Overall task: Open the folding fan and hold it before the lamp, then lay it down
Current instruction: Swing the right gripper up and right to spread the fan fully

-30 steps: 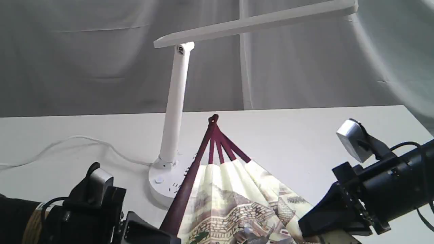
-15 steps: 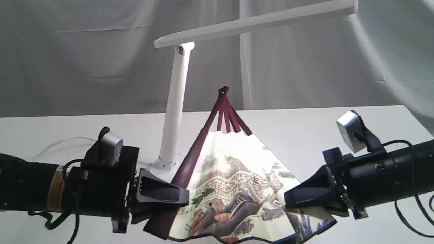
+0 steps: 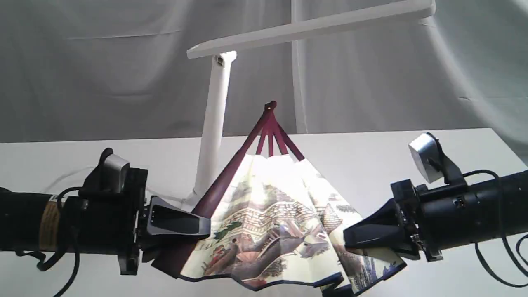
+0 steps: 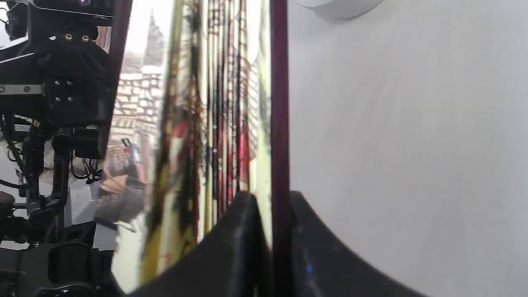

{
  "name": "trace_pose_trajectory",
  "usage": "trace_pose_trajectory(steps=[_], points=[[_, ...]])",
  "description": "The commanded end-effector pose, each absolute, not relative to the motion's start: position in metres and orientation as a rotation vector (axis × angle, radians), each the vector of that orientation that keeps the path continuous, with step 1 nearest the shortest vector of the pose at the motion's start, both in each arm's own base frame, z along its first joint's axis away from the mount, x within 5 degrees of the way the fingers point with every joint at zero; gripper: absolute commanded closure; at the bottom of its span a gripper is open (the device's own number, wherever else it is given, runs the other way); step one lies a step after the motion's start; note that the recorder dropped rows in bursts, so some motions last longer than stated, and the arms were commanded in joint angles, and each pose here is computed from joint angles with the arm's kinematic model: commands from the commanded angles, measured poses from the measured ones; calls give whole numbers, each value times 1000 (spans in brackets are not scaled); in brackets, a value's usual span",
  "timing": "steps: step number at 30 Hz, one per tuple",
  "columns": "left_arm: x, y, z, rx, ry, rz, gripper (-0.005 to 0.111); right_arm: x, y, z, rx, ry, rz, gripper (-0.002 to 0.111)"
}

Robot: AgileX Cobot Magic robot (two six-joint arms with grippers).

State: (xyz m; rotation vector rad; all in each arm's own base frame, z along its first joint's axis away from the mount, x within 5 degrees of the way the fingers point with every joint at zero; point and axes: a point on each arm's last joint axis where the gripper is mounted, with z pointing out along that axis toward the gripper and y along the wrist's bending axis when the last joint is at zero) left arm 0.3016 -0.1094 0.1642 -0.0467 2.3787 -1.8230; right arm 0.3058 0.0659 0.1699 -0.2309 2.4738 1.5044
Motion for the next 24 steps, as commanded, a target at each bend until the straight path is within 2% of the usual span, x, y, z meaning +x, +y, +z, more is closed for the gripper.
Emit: trace_pose_trajectory(steps=[1, 7, 15, 24], points=[[308, -93, 166, -106, 2377, -1776, 107, 305, 60, 163, -293, 2519, 1407, 108], [301, -84, 159, 2, 2482, -1711, 107, 305, 40, 164, -237, 2519, 1411, 108], [301, -84, 158, 10, 2488, -1707, 107, 308, 1, 170, -33, 2417, 1451, 108], [303, -77, 159, 24, 2497, -1679, 107, 312, -17, 174, 97, 2341, 1445, 108]])
